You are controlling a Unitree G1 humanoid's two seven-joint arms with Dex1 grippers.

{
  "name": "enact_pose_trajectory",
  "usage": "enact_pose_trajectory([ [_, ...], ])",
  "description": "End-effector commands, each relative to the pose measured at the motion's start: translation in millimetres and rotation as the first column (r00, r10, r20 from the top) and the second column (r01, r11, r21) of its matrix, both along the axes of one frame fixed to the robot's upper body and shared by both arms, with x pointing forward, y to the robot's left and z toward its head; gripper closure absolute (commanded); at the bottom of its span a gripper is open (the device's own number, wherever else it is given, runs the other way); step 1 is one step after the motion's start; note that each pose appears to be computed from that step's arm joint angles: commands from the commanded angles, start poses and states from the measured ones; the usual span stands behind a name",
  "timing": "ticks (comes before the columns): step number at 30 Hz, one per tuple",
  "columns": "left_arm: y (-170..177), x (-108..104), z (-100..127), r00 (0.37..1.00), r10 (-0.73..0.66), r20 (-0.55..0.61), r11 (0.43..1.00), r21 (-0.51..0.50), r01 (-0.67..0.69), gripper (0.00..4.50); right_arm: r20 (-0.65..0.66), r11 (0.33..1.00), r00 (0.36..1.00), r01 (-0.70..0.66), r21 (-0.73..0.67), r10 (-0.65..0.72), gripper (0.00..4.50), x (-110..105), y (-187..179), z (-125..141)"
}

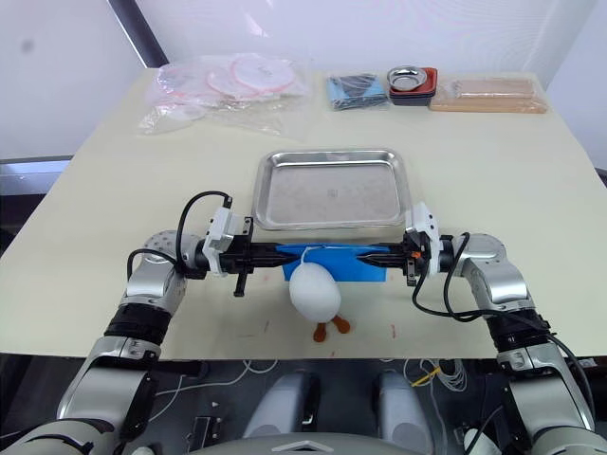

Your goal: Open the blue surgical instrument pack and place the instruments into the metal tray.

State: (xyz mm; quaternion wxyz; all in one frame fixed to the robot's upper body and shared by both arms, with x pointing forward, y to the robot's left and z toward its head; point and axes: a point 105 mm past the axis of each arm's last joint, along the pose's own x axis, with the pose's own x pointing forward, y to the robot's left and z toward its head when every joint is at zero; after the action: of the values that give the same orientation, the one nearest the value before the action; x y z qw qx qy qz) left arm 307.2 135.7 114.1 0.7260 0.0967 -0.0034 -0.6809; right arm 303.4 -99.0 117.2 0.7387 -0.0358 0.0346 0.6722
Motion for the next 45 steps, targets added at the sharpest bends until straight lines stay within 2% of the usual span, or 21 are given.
enact_pose_trajectory([
  [1, -1.5, -2.6, -6.0, 1.0, -0.022, -0.014, 0.999, 0.036, 0.022, 4.5, 0.06, 1.0, 0.998, -0.004, 0.024, 0.002, 4.41, 3.7, -1.4, 14.6],
  [6, 0.6, -2.0, -6.6, 1.0, -0.001, -0.031, 0.999, 0.046, 0.002, 4.5, 0.066, 1.0, 0.998, -0.009, 0.021, 0.007, 4.41, 4.1, 0.2, 14.0],
  [7, 3.0, 1.2, -6.5, 0.999, 0.033, -0.028, 0.998, 0.051, -0.031, 3.91, 0.068, 1.0, 0.998, -0.01, 0.021, 0.008, 4.5, 4.1, 0.2, 14.0],
  [9, 6.5, 4.5, -5.9, 0.997, 0.069, -0.03, 0.996, 0.054, -0.068, 3.46, 0.072, 1.0, 0.997, -0.005, 0.028, 0.003, 4.5, 4.7, -0.1, 14.6],
  [10, 8.5, 5.3, -5.0, 0.996, 0.083, -0.026, 0.995, 0.051, -0.082, 3.04, 0.073, 1.0, 0.997, -0.006, 0.027, 0.004, 4.5, 4.8, -0.2, 14.4],
  [12, 13.5, 5.1, -1.6, 0.994, 0.108, -0.027, 0.994, 0.035, -0.107, 2.03, 0.074, 1.0, 0.997, -0.007, 0.023, 0.005, 4.5, 4.9, -0.6, 13.6],
  [15, 24.6, 0.1, 0.4, 0.99, 0.138, -0.023, 0.99, 0.032, -0.137, 0.76, 0.076, 1.0, 0.997, -0.008, 0.022, 0.006, 4.5, 5.0, -1.6, 13.4],
  [16, 27.4, -1.6, 1.3, 0.989, 0.145, -0.02, 0.989, 0.031, -0.145, 0.1, 0.077, 1.0, 0.997, -0.009, 0.022, 0.007, 4.5, 5.1, -1.8, 13.6],
  [19, 36.9, -8.7, 6.7, 0.984, 0.175, -0.02, 0.985, 0.009, -0.175, 0.1, 0.077, 1.0, 0.997, -0.008, 0.022, 0.006, 4.5, 6.0, -2.6, 14.0],
  [26, 50.4, -38.2, 5.0, 0.976, 0.199, -0.089, 0.98, 0.026, -0.198, 0.1, 0.072, 1.0, 0.997, -0.011, 0.019, 0.01, 4.5, 6.2, -0.2, 10.2],
  [33, 23.7, -69.7, -0.7, 0.979, 0.166, -0.118, 0.986, 0.022, -0.164, 0.1, 0.07, 1.0, 0.998, -0.007, 0.019, 0.006, 4.5, 5.7, 0.7, 6.0],
  [40, 1.1, -69.6, -18.8, 0.953, 0.226, -0.2, 0.974, 0.027, -0.225, 0.1, 0.064, 1.0, 0.998, 0.0, 0.02, -0.001, 4.5, 5.4, 1.4, 4.4],
  [42, -6.7, -67.8, -19.4, 0.943, 0.238, -0.233, 0.969, -0.005, -0.246, 0.1, 0.065, 1.0, 0.998, 0.001, 0.019, -0.002, 4.5, 5.1, 1.7, 3.8],
  [45, -15.2, -67.5, -29.6, 0.941, 0.239, -0.241, 0.97, 0.019, -0.242, 0.1, 0.068, 1.0, 0.998, 0.005, 0.021, -0.007, 4.5, 5.4, 2.2, 4.3],
])
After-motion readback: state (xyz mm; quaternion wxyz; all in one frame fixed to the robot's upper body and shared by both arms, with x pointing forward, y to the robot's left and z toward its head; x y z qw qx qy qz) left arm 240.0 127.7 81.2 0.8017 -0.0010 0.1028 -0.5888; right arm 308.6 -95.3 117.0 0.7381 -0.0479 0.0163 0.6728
